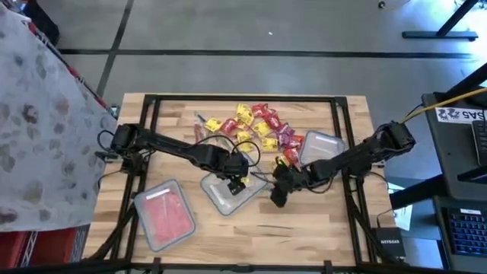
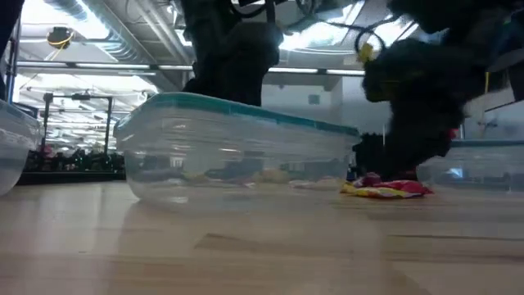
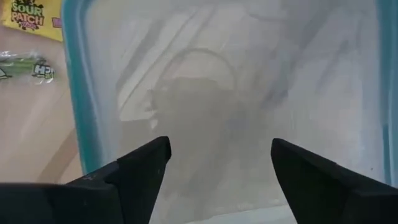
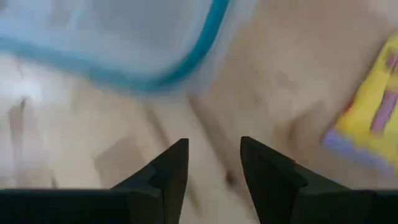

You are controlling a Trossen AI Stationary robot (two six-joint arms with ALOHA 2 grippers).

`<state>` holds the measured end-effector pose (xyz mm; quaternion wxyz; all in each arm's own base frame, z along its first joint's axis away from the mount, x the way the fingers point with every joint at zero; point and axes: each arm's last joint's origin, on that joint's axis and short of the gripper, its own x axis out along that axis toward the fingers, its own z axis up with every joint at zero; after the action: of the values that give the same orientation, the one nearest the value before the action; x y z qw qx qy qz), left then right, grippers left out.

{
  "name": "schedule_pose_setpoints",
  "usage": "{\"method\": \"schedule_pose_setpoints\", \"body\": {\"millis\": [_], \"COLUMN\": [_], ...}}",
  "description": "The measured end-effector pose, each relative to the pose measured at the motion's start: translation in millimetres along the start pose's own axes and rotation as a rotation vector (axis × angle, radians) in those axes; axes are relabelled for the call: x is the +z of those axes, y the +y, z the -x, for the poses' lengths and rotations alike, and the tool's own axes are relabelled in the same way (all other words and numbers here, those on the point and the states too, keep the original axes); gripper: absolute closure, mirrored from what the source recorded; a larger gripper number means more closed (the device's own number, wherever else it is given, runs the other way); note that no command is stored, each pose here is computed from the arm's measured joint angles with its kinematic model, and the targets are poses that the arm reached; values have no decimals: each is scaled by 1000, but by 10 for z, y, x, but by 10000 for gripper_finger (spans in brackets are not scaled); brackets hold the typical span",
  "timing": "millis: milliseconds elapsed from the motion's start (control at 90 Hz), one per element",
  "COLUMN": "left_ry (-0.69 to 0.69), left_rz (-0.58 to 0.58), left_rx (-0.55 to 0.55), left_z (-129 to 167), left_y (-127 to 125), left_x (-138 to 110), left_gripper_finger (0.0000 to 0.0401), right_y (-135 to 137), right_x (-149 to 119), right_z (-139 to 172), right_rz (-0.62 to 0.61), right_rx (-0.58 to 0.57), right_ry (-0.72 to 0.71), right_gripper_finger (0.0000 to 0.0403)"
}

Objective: Sort candy
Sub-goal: Open the rectangular transparent bin

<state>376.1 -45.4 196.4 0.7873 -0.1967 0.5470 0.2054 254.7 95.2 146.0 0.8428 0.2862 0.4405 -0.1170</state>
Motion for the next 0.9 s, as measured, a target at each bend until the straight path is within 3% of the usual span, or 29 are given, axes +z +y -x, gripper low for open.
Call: {"method": "schedule_pose_setpoints", "body": {"millis": [144,244,533,900], "left_ry": [-11,-49,-96,-142], "left_rz": [-9,-49,-109,-119], "left_rx": [-12,-54,-160,-125], "left_z": [2,6,49,264], "left_y": [-43,-133,-355,-436], "left_x": [-22,-28,-107,9], "left_gripper_finger": [127,127,127,127], "right_y": [253,301,357,369], "right_x": [-257,-451,-724,-764], "right_z": [63,41,-123,-283], "right_rz": [95,146,4,-52], "right_rx": [96,91,204,230], "right_ry": [-17,-65,-326,-372], "right_gripper_finger": [269,269,269,269]}}
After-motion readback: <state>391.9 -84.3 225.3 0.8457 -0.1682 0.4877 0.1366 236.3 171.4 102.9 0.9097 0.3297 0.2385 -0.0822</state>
